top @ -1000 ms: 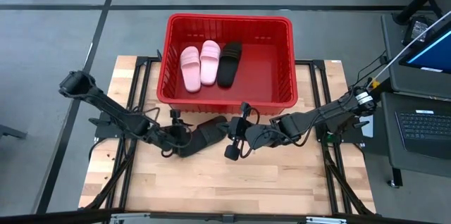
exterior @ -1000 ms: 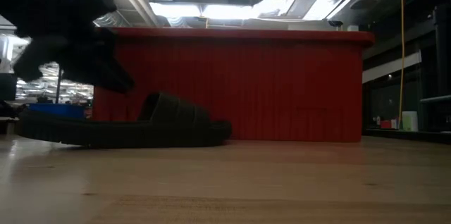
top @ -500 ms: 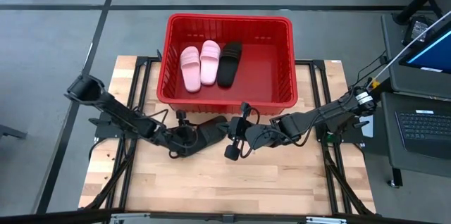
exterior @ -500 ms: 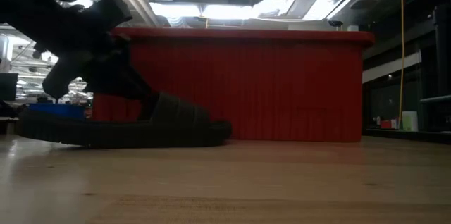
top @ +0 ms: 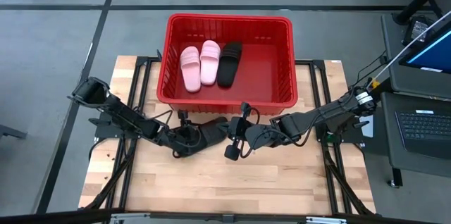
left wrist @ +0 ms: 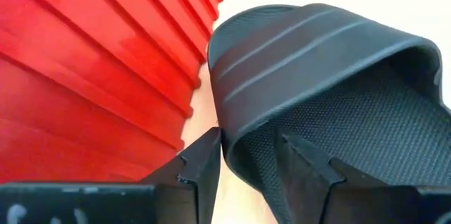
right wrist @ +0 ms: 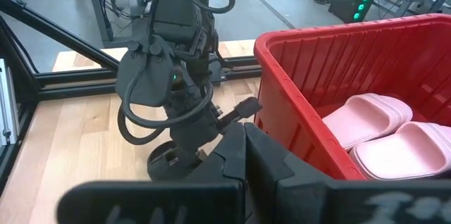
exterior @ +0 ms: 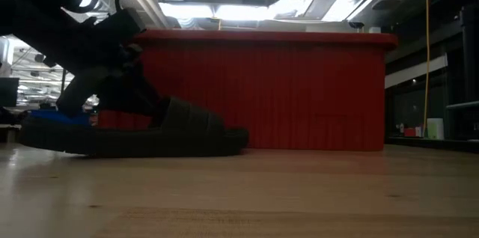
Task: Pick and place slides into bin
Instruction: Put the black slide into the red bin
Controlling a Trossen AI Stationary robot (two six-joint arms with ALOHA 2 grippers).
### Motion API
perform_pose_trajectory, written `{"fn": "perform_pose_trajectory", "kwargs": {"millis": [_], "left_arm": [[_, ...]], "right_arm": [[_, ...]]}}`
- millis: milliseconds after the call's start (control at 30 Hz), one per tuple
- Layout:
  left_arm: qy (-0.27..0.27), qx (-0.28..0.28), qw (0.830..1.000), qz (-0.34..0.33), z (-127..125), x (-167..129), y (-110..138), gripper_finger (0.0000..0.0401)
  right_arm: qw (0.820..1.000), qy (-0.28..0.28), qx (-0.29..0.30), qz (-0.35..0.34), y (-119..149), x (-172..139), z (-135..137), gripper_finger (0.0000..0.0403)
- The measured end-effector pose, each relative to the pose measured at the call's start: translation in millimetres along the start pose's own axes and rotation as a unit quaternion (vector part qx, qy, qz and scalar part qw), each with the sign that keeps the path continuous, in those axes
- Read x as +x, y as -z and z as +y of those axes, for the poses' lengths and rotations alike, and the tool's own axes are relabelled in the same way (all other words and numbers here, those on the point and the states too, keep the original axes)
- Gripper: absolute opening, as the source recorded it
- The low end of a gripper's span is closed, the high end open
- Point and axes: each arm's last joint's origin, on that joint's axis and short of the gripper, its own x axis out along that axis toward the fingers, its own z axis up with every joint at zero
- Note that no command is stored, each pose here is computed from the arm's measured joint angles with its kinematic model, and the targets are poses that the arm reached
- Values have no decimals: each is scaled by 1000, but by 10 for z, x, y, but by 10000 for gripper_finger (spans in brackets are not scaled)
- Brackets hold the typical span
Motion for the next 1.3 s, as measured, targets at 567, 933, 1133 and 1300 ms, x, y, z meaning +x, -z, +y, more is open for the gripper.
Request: {"fn": "perform_pose_trajectory", "kwargs": {"millis": [567,933,1133,1300], "left_arm": [[0,-84,996,-20,-15,-16,-46,6],[18,-71,992,-106,-98,-236,-661,4],[-35,-60,987,-146,-73,-393,-1088,3],[-107,-69,980,-155,45,-533,-1479,3]], "right_arm": [[1000,0,0,0,-2,-2,1,6],[1000,-23,-15,-1,15,-128,135,6],[998,-11,-53,-29,-104,-402,135,6],[997,-30,-38,-67,-284,-767,76,6]]}}
